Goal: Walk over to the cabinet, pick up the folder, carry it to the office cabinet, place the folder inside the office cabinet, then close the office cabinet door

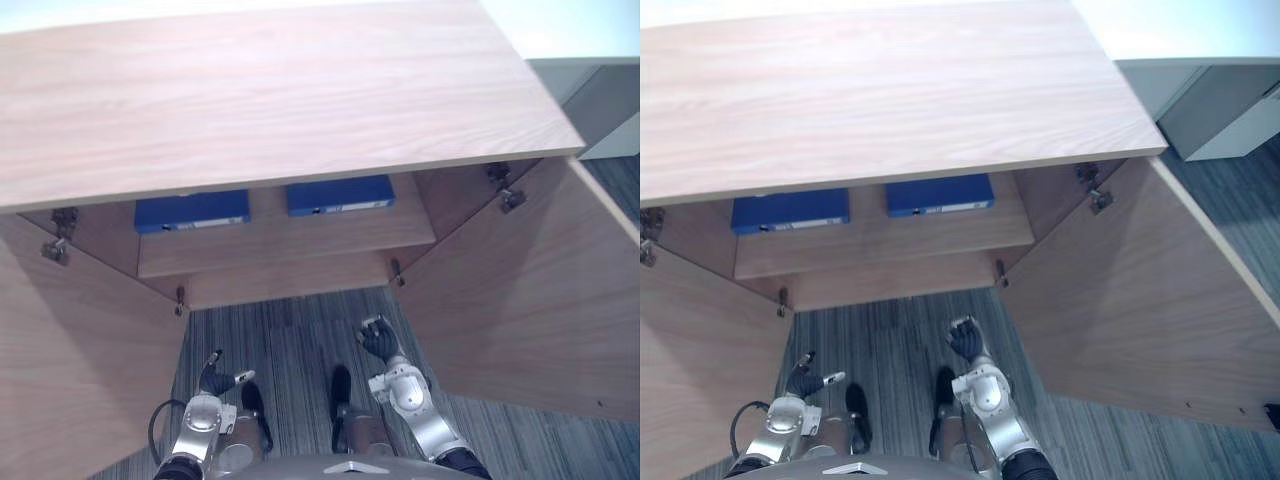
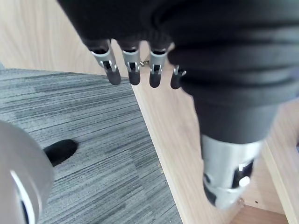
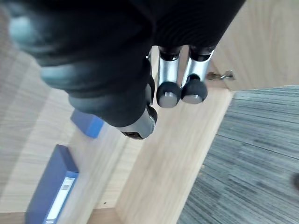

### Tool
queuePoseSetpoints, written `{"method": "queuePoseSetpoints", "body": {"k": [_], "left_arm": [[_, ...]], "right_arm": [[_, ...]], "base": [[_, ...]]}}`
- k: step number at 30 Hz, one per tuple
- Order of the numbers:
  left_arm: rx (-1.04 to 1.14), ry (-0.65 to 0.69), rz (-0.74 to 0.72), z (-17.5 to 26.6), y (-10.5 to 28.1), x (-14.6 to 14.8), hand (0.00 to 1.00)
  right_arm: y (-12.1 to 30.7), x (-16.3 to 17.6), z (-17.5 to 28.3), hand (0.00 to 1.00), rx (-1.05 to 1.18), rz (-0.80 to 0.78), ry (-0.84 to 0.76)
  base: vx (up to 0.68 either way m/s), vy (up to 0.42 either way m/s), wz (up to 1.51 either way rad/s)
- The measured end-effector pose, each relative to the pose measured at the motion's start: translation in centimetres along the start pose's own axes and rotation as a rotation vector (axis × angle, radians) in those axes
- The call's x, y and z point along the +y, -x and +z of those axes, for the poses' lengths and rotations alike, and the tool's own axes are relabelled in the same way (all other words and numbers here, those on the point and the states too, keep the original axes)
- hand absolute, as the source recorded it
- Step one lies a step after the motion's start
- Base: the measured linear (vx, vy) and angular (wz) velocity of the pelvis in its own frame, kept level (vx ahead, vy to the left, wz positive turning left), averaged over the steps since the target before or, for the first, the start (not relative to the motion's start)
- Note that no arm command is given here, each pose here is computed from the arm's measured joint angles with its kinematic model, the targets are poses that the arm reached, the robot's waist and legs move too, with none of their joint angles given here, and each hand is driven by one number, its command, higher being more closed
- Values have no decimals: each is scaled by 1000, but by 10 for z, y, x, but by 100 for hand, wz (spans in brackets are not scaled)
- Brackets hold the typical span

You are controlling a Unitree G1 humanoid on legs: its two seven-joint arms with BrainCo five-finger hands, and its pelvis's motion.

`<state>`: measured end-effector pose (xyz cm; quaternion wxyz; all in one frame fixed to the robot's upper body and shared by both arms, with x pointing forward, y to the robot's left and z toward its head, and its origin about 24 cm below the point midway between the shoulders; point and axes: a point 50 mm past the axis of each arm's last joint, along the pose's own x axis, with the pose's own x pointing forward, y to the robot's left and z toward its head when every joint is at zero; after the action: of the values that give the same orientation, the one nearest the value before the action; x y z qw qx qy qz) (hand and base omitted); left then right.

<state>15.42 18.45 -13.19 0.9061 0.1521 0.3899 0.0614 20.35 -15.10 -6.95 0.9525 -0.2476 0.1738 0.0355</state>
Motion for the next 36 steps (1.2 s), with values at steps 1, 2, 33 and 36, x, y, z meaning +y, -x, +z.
{"method": "queuePoseSetpoints", "body": {"k": [1, 2, 33, 36], "left_arm": [[12, -8, -7, -3, 1, -1, 0], [18, -15, -15, -5, 1, -2, 0], [204, -52, -44, -50, 15, 0, 0], [222, -36, -31, -56, 17, 1, 0]], "right_arm": [[3, 2, -14, 0, 68, 8, 4], [4, 2, -20, 0, 99, 8, 4], [76, -69, -122, 0, 598, -628, -573], [86, -102, -116, 0, 516, -801, -597]], "base": [[-14, 44, 1], [-29, 39, 2], [-13, 14, -14], [18, -4, -60]]}}
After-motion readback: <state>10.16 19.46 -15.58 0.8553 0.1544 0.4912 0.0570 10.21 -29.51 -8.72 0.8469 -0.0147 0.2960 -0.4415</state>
